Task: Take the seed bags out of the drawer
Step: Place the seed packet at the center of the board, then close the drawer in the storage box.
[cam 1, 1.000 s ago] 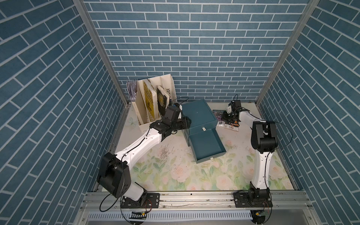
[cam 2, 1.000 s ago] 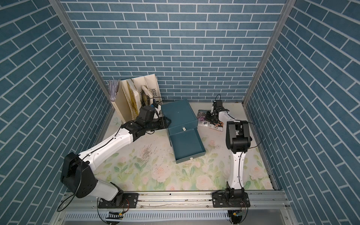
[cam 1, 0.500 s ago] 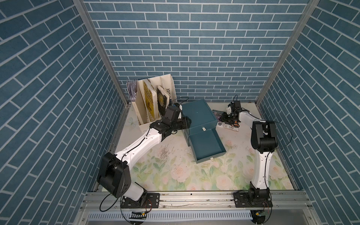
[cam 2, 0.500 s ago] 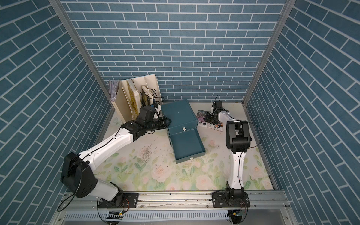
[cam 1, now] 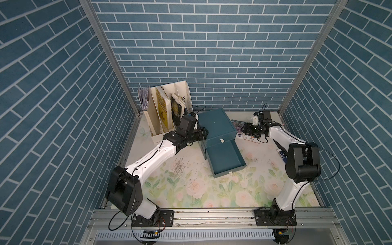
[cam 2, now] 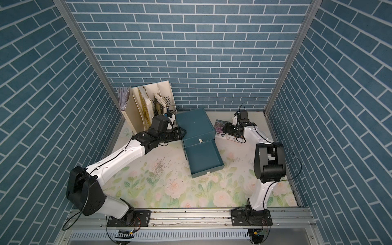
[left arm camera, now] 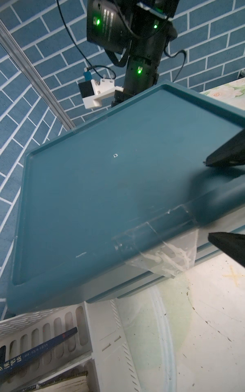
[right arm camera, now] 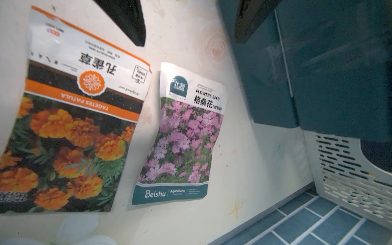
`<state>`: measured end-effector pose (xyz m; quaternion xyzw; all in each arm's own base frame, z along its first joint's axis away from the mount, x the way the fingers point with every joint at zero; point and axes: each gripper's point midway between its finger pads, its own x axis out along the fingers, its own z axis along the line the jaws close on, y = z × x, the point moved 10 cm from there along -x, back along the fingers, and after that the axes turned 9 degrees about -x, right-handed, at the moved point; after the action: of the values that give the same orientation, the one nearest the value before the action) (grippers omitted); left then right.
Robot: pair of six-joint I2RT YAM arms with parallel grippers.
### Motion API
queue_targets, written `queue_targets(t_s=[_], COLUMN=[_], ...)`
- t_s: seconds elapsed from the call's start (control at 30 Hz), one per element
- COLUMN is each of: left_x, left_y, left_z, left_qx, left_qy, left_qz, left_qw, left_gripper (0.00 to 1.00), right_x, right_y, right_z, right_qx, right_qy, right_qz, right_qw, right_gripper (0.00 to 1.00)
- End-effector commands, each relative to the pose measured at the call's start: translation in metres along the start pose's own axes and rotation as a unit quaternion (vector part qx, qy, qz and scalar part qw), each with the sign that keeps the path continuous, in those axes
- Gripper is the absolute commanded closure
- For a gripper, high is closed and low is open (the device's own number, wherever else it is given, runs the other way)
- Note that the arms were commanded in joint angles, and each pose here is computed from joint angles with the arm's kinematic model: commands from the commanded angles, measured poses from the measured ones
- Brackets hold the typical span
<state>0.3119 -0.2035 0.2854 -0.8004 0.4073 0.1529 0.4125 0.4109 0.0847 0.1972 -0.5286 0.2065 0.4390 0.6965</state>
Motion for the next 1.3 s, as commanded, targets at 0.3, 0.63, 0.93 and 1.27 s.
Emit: queue_targets(t_s=[0.3, 0.63, 0.93, 1.27], left_x=[0.009, 0.008, 0.006, 0.005], left_y=[0.011, 0.011, 0.013, 0.013], left_z=[0.017, 0.017, 0.018, 0.018], left_qx=[-0.001, -0.002, -0.002, 0.000], left_qy=[-0.044, -0.044, -0.046, -0.045], left_qz=[0.028, 0.028, 0.029, 0.028], left_qw=[0.999, 0.999, 0.999, 0.999], left_gripper=[0.47, 0.47, 0.47, 0.47], right_x=[-0.077, -0.124, -0.151, -0.175], right_y=[0.029, 0.067, 0.104, 0.146], right_z=[0.052, 0.077, 0.098, 0.120], right_qx=[-0.036, -0.057, -0.078, -0.091], right_qy=[-0.052, -0.074, -0.112, -0.150], right_qz=[-0.007, 0.003, 0.043, 0.079], right_qw=[0.998, 0.996, 0.990, 0.981], right_gripper=[0.18, 0.16, 0.18, 0.29])
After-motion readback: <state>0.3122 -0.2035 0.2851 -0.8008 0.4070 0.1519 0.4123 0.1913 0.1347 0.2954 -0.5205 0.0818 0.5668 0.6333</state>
